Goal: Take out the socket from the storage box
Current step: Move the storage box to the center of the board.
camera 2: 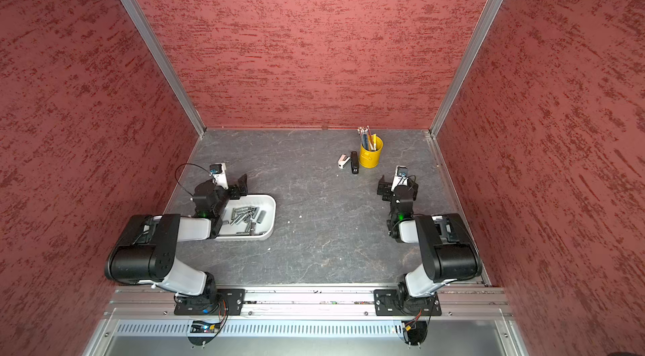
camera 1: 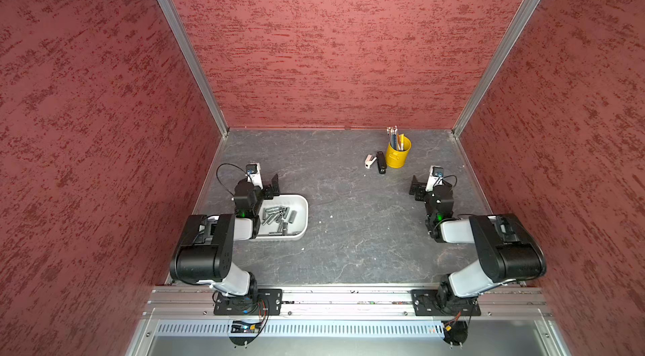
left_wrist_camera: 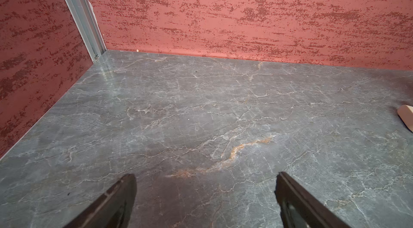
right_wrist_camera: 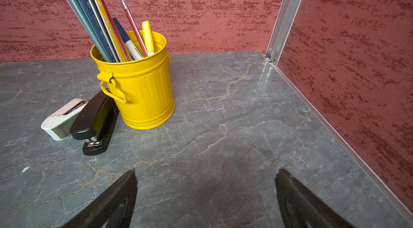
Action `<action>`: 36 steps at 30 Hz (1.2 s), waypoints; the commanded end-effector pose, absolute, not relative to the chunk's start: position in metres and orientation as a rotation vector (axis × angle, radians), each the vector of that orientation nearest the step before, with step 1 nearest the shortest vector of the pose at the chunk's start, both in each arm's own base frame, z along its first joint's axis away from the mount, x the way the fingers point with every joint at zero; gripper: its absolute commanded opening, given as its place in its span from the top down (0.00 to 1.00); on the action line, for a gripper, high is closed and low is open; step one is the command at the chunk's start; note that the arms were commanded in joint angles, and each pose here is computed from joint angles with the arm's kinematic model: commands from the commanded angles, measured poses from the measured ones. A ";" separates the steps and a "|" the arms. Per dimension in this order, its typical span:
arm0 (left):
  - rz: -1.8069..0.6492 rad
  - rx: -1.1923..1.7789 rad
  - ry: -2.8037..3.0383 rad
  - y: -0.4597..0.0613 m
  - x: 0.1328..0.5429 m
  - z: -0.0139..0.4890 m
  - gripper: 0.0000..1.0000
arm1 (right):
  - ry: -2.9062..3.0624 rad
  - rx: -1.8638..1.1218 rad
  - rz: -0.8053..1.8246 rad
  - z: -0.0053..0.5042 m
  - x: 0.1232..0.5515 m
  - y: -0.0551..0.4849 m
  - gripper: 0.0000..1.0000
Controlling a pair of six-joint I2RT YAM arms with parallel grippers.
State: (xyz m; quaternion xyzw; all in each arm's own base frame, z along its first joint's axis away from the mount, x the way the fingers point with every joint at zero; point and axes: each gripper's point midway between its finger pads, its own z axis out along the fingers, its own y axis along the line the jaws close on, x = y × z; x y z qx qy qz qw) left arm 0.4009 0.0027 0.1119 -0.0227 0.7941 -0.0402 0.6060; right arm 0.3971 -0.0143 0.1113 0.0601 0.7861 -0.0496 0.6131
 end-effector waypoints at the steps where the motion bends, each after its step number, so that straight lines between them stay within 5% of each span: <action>1: -0.090 -0.036 1.826 0.002 0.402 0.115 0.00 | 1.785 0.140 -0.092 0.119 0.401 -0.012 0.01; 15: -0.042 -0.070 1.824 0.008 0.402 0.115 0.00 | 1.788 0.141 -0.091 0.119 0.402 -0.012 0.02; 21: 0.115 -0.086 1.629 0.000 0.363 0.172 0.00 | 1.731 0.110 -0.130 0.134 0.391 -0.004 0.02; 26: -0.156 -0.647 1.469 0.050 0.321 0.213 0.00 | 1.637 0.125 -0.232 0.152 0.374 -0.001 0.02; 30: -0.359 -0.681 1.663 0.050 0.310 0.212 0.00 | 1.649 0.090 -0.229 0.188 0.376 0.010 0.02; 36: -0.355 -0.797 1.956 0.045 0.300 0.187 0.00 | 1.761 0.371 0.196 0.248 0.365 0.032 0.03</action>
